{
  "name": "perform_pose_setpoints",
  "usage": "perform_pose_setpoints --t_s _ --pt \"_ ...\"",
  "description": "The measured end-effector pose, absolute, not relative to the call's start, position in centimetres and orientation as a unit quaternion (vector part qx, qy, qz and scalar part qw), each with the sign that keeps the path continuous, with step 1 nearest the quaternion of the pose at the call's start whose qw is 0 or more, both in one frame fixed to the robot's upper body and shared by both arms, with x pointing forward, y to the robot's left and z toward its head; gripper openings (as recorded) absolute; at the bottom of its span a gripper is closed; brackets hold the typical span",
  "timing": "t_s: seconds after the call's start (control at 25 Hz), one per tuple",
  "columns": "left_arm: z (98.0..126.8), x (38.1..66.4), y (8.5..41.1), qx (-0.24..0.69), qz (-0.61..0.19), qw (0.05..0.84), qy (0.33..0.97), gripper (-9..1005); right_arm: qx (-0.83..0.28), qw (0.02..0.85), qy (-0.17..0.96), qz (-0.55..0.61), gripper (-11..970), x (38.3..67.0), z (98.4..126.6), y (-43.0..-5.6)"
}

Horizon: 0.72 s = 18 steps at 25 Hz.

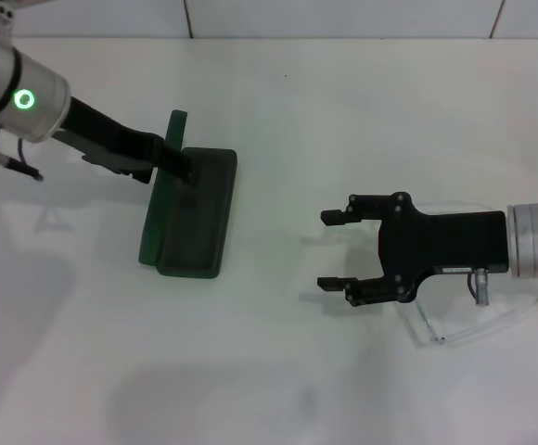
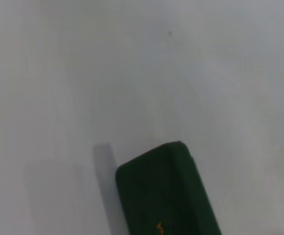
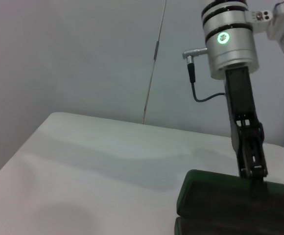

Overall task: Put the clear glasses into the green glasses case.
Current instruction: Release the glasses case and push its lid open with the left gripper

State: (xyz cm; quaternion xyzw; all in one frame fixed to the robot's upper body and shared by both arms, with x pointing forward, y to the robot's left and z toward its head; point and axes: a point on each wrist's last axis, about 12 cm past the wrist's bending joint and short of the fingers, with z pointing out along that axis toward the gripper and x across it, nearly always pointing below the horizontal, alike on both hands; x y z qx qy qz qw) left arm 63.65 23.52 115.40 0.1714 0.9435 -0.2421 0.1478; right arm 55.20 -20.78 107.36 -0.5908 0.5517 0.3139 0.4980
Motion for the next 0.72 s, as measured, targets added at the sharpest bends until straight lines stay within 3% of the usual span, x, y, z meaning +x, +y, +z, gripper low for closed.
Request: perform_pose_setpoints --t_s 0.56,0.72 --pt "115.4 64.2 22.1 0.199 -0.233 0.131 0.943 826 -0.59 0.499 0.554 0.309 750 54.8 107.0 -21.3" --pt "115.4 64.1 22.0 0.219 -0.233 0.13 0.939 706 -0.594 0.501 0.551 0.305 750 54.8 107.0 -21.3"
